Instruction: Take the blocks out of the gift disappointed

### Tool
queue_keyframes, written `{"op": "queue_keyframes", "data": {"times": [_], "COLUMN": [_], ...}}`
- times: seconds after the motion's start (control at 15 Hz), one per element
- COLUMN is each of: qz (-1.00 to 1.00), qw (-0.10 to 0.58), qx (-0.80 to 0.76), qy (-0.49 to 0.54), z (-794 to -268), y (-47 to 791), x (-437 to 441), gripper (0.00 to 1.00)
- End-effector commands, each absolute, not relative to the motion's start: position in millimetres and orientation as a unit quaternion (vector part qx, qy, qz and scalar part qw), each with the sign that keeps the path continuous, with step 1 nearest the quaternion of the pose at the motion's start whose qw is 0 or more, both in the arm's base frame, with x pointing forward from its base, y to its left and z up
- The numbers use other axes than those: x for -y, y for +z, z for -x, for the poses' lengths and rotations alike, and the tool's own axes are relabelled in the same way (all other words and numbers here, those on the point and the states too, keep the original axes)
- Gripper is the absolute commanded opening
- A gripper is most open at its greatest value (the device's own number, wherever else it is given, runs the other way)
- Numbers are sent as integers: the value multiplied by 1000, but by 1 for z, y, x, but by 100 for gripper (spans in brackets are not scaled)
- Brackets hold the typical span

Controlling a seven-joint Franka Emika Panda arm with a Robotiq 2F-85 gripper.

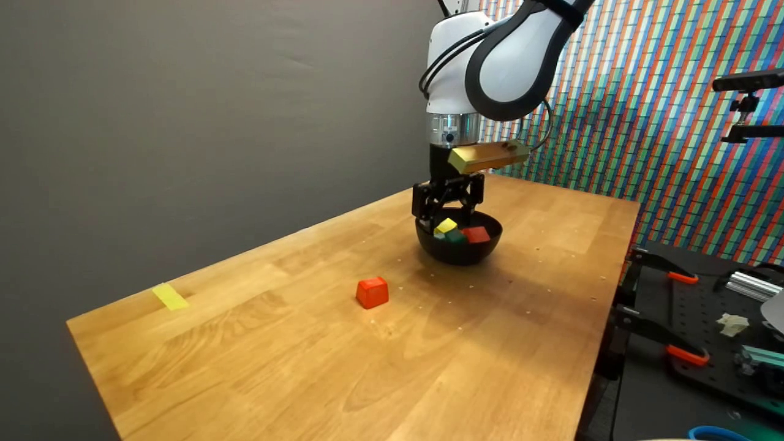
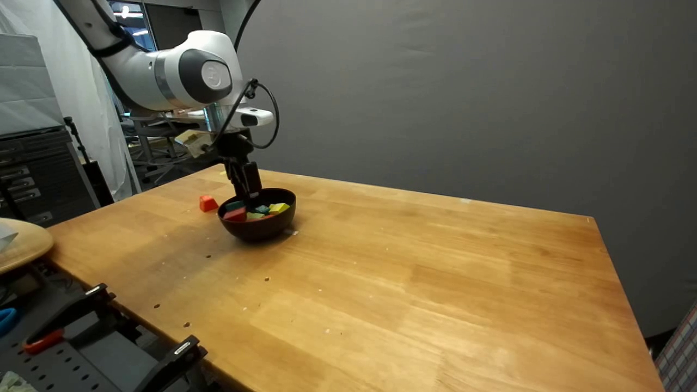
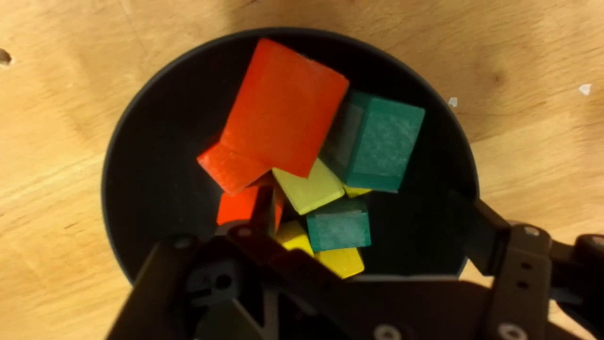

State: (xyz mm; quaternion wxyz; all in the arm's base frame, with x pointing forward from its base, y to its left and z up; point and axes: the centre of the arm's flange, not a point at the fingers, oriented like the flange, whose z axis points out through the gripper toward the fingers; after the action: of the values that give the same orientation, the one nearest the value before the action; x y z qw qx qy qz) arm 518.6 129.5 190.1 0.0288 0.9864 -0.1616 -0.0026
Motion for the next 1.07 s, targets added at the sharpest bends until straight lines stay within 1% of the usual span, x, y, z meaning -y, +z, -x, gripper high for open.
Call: {"op": "queue_keyframes", "data": {"times": [0.0,0.07,0.13,0.2,0.27,0.33,0.4,0.53,0.6,1.0], "qz": [-987,-986,-986,-986,-986,-986,-986,-985,-985,-985], "qw": [18,18,17,18,18,19,20,23,24,34], "qx": [158,161,162,163,162,161,160,163,163,167], "qy": [-21,-26,-30,-33,-36,-38,-40,-43,-43,-22], "z": [-520,-519,-518,-518,-518,-518,-517,-517,-516,-518], "y": [196,194,193,192,192,191,191,191,192,206], "x": [-130,-130,-131,-131,-132,-133,-133,-131,-131,-129], "gripper": [72,66,57,51,44,34,26,14,16,16]}}
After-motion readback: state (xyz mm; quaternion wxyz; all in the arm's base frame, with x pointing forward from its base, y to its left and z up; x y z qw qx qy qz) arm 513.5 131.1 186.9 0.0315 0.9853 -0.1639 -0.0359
